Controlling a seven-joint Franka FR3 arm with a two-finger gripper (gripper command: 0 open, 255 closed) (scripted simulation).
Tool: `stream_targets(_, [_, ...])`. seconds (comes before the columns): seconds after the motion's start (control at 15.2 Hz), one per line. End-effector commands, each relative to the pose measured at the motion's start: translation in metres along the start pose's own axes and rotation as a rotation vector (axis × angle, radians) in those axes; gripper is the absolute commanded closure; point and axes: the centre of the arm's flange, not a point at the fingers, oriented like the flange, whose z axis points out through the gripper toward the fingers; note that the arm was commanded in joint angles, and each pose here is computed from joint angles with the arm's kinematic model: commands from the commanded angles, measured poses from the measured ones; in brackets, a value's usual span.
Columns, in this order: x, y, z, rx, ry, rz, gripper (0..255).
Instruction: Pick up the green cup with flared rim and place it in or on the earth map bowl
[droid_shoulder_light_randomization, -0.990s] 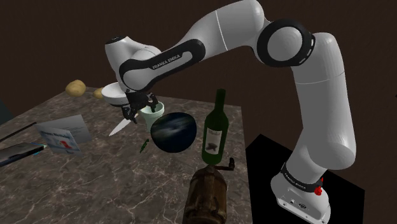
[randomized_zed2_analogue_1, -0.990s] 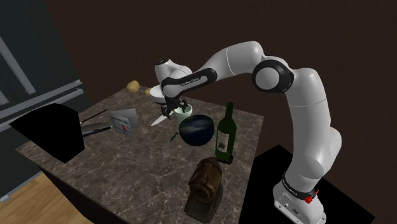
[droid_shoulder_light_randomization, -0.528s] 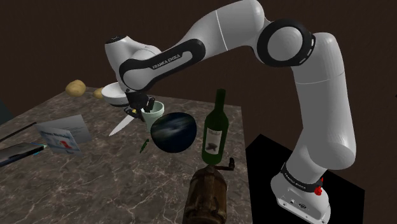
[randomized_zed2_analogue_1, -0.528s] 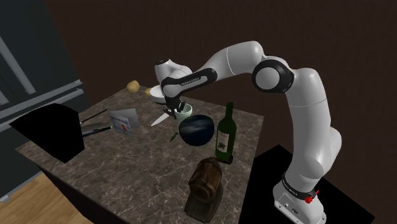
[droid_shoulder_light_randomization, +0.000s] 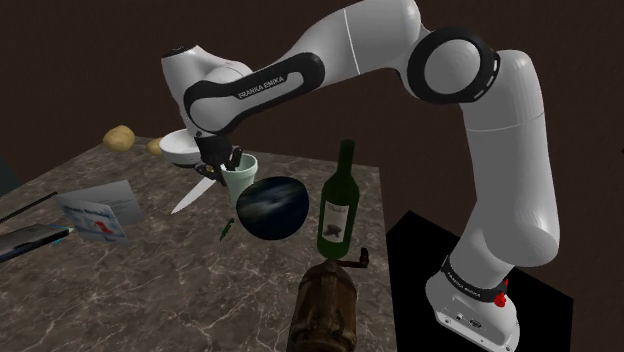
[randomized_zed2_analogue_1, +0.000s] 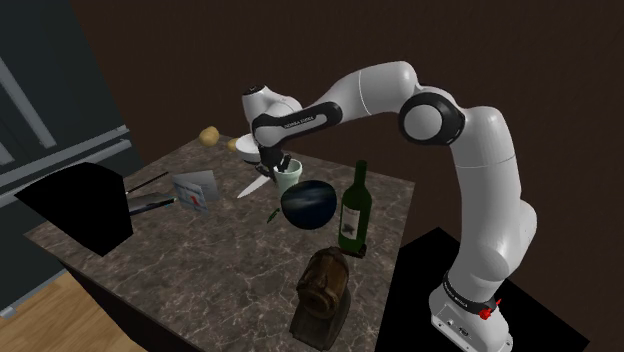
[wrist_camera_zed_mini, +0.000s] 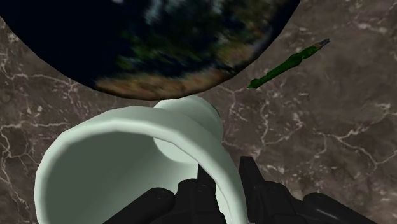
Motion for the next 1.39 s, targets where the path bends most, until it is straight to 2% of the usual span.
stream_targets(0.0, [0.000,0.002,-0.010,0.000,0.000,0.000,255])
stream_targets(1.32, [0.002,0.017,-0.115,0.000,0.000,0.000,255])
